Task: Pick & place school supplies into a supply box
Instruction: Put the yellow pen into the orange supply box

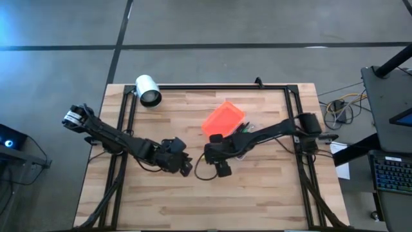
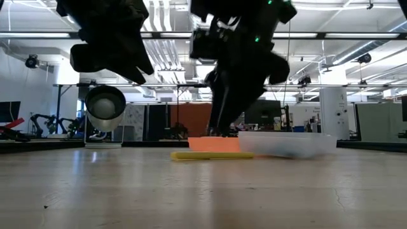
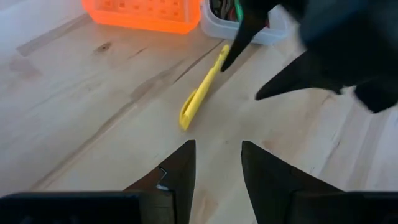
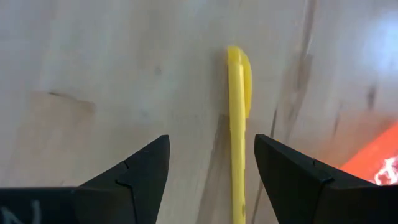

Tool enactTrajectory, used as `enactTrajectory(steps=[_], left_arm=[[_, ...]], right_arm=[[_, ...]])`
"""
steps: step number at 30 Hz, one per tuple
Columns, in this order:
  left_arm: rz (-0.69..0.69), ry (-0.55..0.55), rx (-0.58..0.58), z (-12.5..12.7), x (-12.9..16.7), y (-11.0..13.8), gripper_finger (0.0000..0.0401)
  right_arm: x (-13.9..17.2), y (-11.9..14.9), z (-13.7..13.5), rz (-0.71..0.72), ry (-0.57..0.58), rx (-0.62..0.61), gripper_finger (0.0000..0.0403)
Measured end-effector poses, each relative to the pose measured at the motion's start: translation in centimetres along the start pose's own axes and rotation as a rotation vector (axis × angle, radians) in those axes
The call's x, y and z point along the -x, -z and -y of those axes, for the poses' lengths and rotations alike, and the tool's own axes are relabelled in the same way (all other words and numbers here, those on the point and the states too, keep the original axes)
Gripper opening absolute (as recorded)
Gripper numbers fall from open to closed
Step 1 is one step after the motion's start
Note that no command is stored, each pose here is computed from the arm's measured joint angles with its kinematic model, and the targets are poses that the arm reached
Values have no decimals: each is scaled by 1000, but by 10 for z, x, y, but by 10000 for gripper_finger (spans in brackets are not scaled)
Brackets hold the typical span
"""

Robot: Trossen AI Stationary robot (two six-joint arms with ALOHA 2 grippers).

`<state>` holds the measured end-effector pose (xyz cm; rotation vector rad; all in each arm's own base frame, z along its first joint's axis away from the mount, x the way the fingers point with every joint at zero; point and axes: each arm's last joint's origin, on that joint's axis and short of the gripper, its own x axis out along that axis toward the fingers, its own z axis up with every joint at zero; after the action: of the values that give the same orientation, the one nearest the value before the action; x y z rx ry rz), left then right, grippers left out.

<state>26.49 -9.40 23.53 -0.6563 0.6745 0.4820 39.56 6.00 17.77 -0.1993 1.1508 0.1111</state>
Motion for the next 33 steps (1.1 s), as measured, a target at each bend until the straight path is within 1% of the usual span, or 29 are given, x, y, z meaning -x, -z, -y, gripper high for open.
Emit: enactTrajectory(steps=[6,11,14,17,23,27,30,33], left_arm=[[16,3,10,2,2,2,112],[9,14,17,4,4,7,112],[7,19,18,6,5,9,112],[14,19,17,7,6,11,112],[27,14,16,7,7,11,112],[40,8,19,6,7,10,112],[47,4,20,6,7,10,112],[47,4,27,6,7,10,112]], right_arm=[[-29,0,11,-100,3,-16,224],[-43,5,24,-130,-35,-54,207],[-45,8,30,-132,-63,-85,184],[-46,10,35,-135,-71,-106,152],[-47,11,38,-136,-56,-82,79],[-47,12,38,-138,-52,-87,38],[-46,12,38,-138,-53,-88,19],[-38,11,37,-133,-89,-121,18]])
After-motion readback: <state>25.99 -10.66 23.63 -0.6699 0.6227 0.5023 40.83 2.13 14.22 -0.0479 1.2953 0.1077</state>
